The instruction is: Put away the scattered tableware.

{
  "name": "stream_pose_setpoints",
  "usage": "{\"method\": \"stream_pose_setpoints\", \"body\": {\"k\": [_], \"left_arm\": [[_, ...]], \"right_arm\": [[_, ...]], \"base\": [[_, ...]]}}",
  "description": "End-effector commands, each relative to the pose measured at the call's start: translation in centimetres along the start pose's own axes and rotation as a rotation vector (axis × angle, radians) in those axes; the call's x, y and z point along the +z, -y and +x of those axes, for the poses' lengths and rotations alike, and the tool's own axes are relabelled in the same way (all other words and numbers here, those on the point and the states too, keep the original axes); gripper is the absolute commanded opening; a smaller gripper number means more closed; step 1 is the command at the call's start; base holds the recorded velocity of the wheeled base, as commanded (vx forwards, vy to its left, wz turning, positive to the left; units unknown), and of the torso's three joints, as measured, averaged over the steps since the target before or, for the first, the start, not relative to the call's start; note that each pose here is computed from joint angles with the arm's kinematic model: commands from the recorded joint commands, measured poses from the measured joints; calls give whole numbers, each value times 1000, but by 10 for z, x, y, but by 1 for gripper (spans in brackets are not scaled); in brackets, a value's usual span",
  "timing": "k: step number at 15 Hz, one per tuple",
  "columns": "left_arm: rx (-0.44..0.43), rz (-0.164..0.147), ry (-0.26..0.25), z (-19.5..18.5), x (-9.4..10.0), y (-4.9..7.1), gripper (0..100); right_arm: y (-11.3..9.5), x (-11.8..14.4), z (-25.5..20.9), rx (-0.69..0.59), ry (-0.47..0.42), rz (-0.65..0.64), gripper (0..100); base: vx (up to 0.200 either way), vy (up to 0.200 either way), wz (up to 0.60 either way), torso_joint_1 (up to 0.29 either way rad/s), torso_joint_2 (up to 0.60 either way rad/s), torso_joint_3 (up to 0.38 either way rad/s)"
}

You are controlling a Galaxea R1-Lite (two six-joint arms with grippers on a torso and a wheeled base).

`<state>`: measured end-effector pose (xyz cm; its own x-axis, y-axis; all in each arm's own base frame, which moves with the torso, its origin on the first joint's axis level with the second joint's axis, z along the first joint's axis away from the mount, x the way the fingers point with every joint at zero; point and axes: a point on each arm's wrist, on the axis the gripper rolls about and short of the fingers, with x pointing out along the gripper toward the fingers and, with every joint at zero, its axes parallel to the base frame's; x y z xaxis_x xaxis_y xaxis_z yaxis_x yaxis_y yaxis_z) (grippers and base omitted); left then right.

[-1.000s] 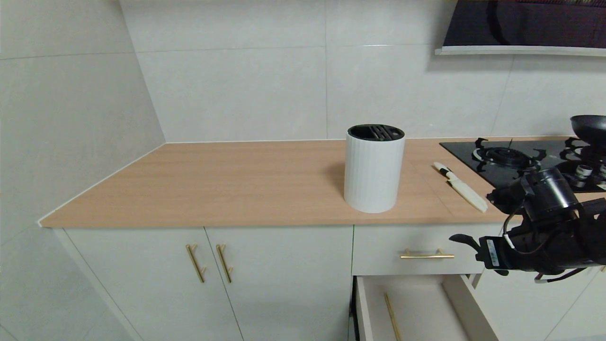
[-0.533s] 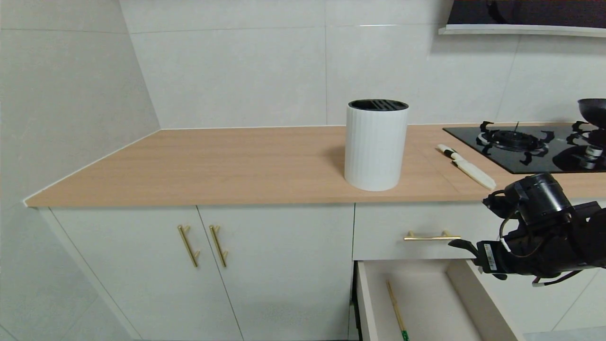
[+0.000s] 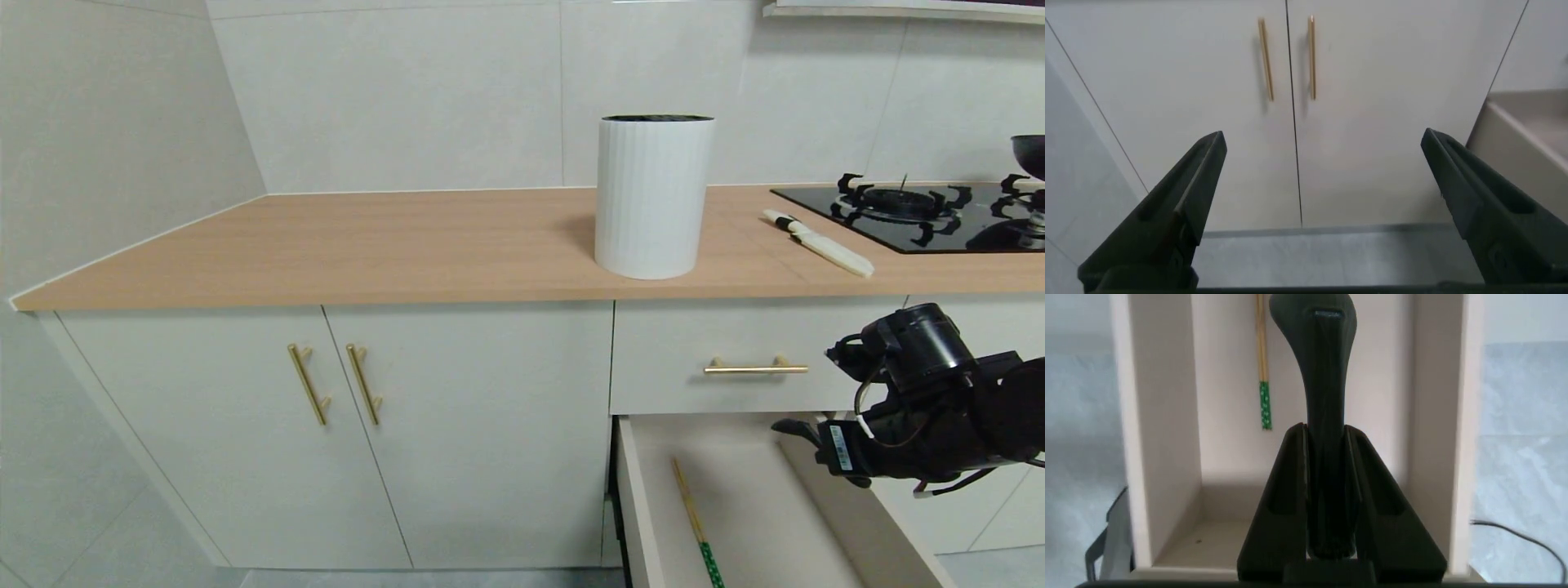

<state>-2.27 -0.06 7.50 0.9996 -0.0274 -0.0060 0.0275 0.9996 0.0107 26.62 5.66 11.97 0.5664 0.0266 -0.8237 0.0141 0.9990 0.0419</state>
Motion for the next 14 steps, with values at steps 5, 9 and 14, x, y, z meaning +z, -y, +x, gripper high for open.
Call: {"method": "stream_pose_setpoints", "body": {"k": [5,9,14], "left_arm": [[0,0,0,0,0,0,100],[0,0,0,0,0,0,100],[0,0,0,0,0,0,100]], "right_arm": [[0,-1,4,-3,-14,-2,0],[-1,-2,4,-3,-17,-3,0],[-10,-8,25,7,-61,-34,0]], "base": [[0,0,0,-123,443,323],[0,0,0,-25,129,98],[0,0,0,0,0,0]]}}
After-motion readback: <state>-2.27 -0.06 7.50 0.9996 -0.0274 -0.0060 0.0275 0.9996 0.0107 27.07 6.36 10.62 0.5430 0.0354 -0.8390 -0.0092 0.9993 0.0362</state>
